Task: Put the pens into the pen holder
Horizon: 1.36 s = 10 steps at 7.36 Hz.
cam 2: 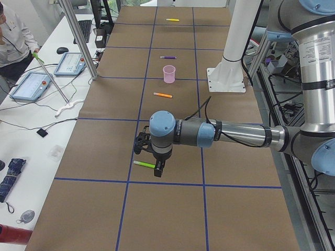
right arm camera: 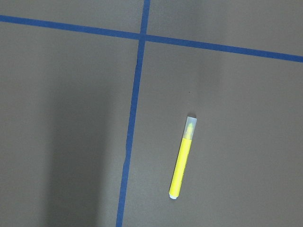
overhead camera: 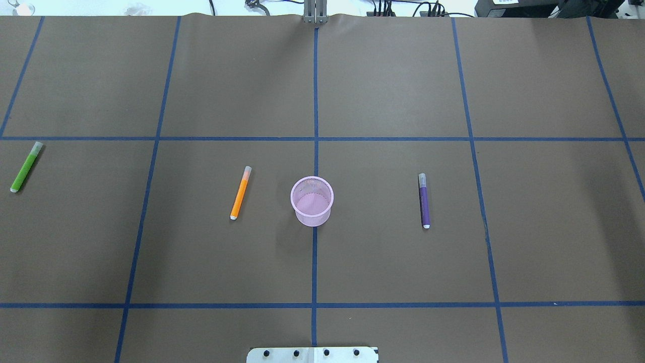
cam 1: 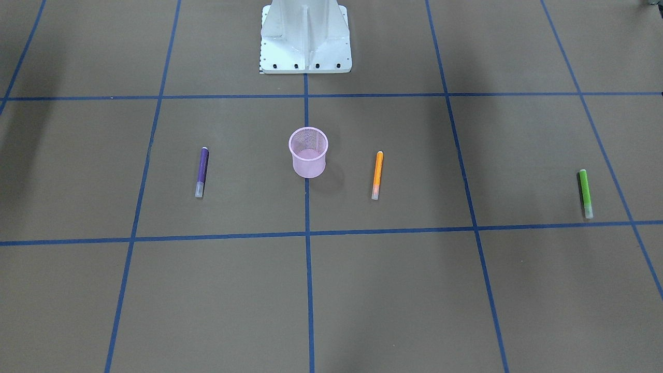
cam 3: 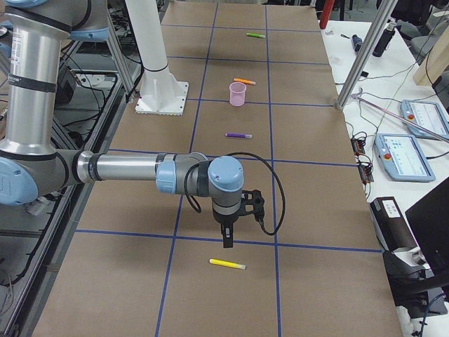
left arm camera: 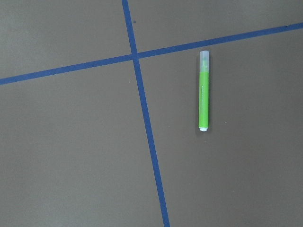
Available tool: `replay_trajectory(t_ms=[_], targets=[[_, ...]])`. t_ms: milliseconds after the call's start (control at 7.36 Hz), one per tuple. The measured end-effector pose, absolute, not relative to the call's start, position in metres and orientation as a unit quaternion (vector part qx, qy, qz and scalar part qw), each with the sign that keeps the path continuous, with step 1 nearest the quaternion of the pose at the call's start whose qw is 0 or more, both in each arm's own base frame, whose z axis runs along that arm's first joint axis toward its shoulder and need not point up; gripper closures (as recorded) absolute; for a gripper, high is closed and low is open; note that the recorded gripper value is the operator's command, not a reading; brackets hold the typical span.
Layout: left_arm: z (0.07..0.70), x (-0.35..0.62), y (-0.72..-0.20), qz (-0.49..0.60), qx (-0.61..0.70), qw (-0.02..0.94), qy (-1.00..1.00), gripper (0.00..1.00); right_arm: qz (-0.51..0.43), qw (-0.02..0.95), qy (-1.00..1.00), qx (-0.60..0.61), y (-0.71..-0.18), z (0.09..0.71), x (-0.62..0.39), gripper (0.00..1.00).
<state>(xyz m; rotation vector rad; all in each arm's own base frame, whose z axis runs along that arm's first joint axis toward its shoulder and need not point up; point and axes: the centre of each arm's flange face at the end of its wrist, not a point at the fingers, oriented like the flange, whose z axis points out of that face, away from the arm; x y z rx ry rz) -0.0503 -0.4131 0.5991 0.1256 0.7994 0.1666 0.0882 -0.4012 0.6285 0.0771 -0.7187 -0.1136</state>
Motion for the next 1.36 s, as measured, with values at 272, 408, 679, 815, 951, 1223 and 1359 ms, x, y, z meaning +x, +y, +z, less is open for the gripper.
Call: replay_trajectory(t_ms=[272,408,679,815,951,1223,1359], targets=[[0.594,-0.050,-0.414,0.084,0.067,0.915,0.388,0.00,-0.060,0.933,-0.350,0.052,-0.403,0.613,0.088,0.00],[0.591,-0.050,-0.415,0.086,0.072,0.915,0.388,0.00,-0.064,0.933,-0.349,0.063,-0.407,0.603,0.088,0.00],[0.573,-0.049,-0.428,0.097,0.100,0.912,0.386,0.00,-0.078,0.930,-0.343,0.101,-0.426,0.578,0.089,0.00],[0.555,-0.048,-0.444,0.112,0.136,0.907,0.383,0.00,-0.088,0.927,-0.340,0.130,-0.433,0.570,0.090,0.00],[0.538,-0.047,-0.468,0.128,0.174,0.900,0.379,0.00,-0.095,0.924,-0.337,0.151,-0.437,0.565,0.090,0.00],[0.522,-0.044,-0.511,0.130,0.212,0.890,0.381,0.00,-0.092,0.922,-0.338,0.164,-0.439,0.561,0.090,0.00],[0.521,-0.040,-0.519,0.118,0.219,0.888,0.386,0.00,-0.085,0.920,-0.341,0.172,-0.441,0.558,0.089,0.00]])
